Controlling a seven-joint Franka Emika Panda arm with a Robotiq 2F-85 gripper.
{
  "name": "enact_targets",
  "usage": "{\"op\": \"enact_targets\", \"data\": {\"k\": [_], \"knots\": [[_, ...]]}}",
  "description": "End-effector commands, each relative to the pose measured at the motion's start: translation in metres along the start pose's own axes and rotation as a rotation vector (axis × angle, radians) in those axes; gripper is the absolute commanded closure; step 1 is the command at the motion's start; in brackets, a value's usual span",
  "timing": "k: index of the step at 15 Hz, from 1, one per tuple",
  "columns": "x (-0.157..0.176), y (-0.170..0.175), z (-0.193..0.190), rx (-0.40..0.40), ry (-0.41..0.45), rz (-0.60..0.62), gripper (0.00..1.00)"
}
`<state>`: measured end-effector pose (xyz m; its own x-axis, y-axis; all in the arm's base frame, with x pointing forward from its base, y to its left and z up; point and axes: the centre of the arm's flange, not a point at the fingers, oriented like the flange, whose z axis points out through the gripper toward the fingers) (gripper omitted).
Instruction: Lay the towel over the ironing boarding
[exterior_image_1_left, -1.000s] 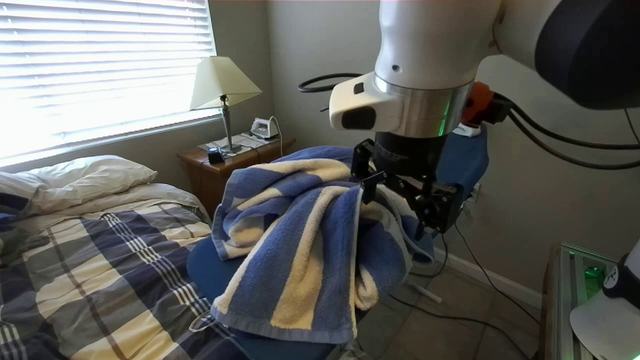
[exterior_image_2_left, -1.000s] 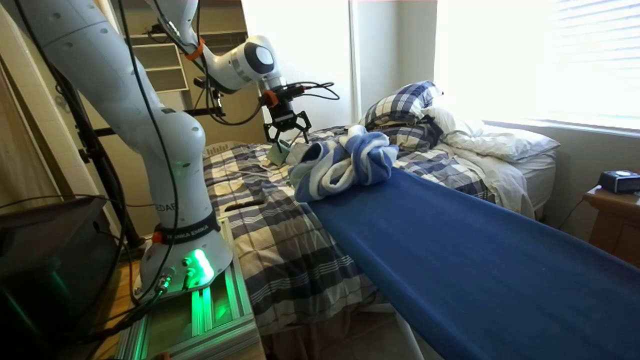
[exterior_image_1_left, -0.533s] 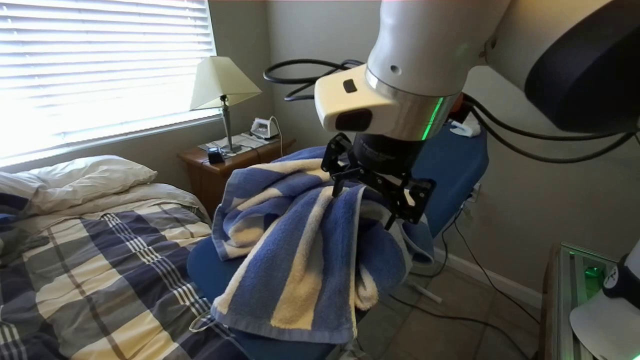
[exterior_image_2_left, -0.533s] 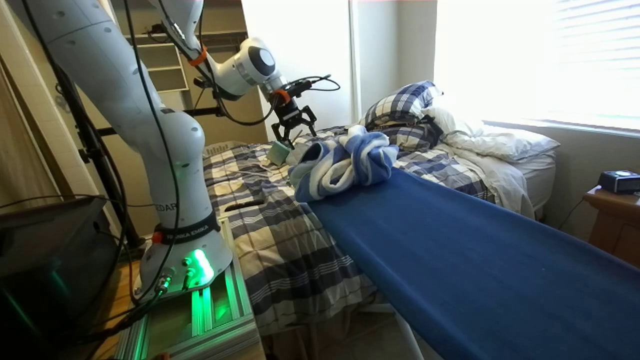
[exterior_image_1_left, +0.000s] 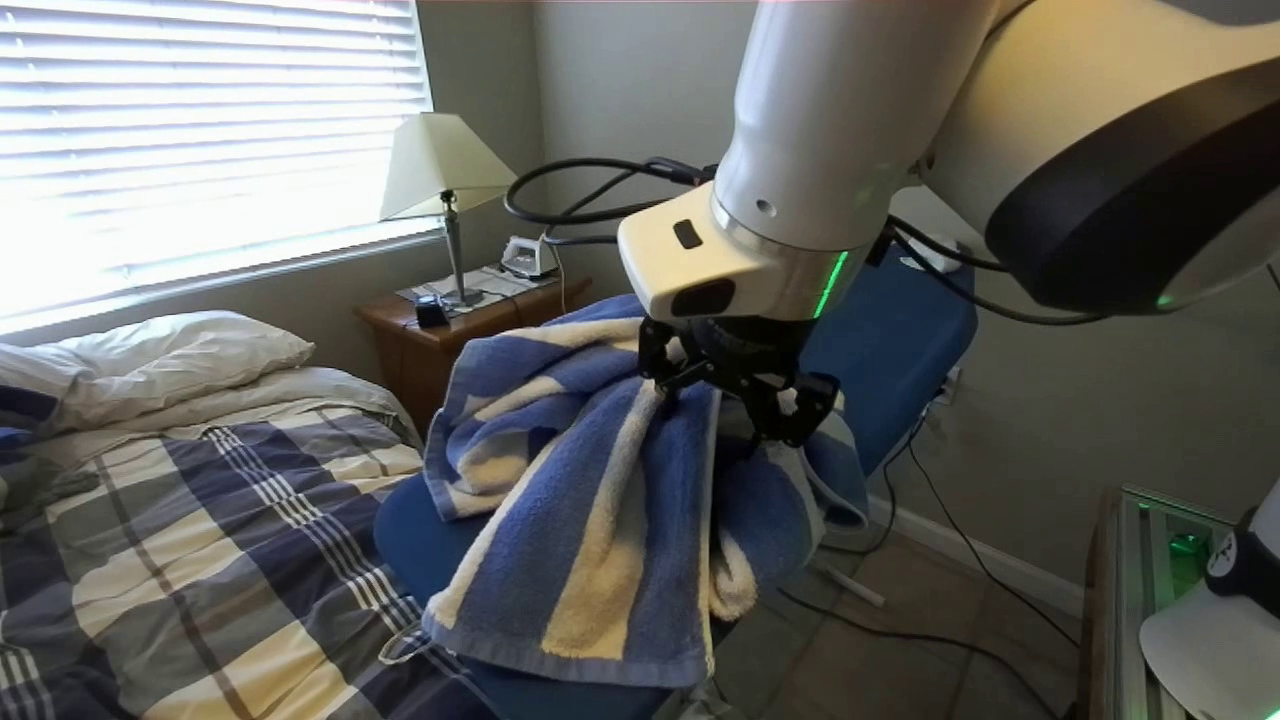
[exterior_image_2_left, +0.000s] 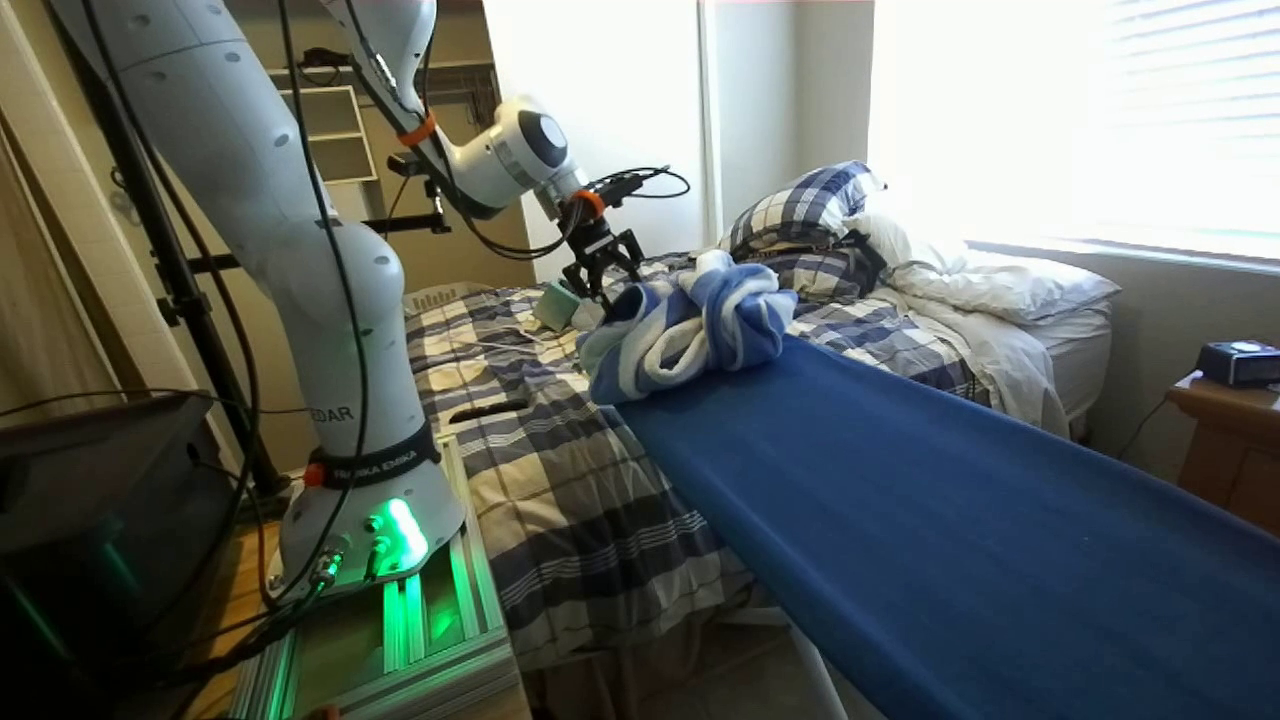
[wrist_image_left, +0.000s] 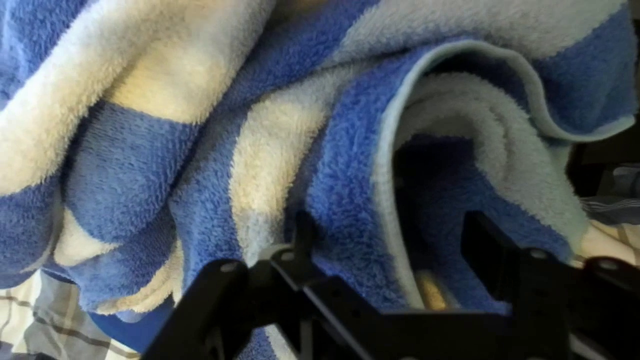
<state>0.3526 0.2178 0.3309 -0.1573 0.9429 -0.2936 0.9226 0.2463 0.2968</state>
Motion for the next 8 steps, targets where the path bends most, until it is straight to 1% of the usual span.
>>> {"op": "enact_targets", "data": {"k": [1, 3, 4, 5, 6, 7, 8], "knots": [[-0.005, 0.008, 0.001, -0.029, 0.039, 0.0, 0.54], [-0.005, 0.008, -0.003, -0.031, 0.055, 0.019, 0.66], [-0.005, 0.007, -0.007, -0.02, 0.065, 0.011, 0.75], [-0.004, 0.005, -0.01, -0.007, 0.087, 0.022, 0.81], [-0.004, 0.005, -0.014, -0.012, 0.083, 0.048, 0.87], [-0.004, 0.004, -0.018, 0.004, 0.097, 0.071, 0.95], [-0.005, 0.003, -0.025, 0.027, 0.117, 0.105, 0.99]]}}
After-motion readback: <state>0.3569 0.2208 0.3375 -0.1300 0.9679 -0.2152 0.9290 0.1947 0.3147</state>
